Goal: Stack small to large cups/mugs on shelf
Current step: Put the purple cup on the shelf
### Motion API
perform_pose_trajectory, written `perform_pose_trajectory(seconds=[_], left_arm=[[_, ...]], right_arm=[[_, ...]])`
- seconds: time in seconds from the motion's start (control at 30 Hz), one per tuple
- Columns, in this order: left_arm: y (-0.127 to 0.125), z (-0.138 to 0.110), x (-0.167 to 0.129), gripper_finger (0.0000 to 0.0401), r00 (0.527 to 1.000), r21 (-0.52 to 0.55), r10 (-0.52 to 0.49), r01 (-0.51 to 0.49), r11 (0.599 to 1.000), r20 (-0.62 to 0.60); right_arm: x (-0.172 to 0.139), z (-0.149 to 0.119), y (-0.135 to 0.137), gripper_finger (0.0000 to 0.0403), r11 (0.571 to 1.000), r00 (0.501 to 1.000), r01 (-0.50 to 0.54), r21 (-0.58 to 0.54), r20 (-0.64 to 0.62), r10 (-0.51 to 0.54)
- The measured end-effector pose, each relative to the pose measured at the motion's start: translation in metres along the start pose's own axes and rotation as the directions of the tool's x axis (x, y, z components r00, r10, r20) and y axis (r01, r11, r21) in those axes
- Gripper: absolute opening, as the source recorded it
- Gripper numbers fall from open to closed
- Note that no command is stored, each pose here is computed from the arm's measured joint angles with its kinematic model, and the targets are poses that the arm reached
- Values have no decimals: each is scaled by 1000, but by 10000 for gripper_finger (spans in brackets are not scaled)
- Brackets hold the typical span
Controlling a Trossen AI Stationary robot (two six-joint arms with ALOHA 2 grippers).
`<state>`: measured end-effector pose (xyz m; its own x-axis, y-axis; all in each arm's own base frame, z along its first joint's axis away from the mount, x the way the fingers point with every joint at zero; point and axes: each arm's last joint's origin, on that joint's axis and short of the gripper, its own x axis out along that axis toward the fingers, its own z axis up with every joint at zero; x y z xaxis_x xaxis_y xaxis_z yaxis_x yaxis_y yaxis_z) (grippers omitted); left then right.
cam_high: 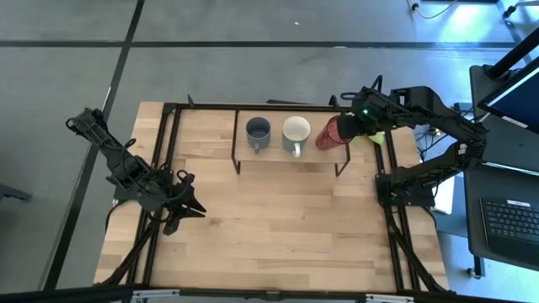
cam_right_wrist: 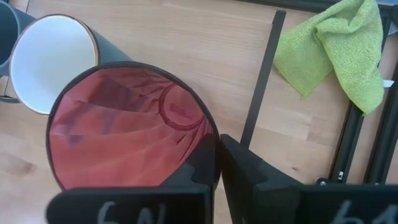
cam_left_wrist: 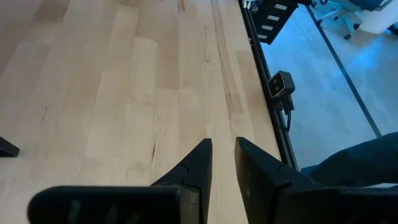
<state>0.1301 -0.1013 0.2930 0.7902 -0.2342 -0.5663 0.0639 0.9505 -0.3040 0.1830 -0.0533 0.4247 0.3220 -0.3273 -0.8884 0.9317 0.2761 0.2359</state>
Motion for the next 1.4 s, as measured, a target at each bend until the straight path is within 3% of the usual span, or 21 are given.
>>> perform_pose_trajectory(seconds=[0.67,1.4], left_arm=[[0,0,0,64,1000,10,0,0,1000,0],[0,0,0,64,1000,15,0,0,1000,0]], right_arm=[[13,3,10,22,999,999,48,-10,-4,-48],[12,2,10,22,1000,999,29,5,-36,-29]])
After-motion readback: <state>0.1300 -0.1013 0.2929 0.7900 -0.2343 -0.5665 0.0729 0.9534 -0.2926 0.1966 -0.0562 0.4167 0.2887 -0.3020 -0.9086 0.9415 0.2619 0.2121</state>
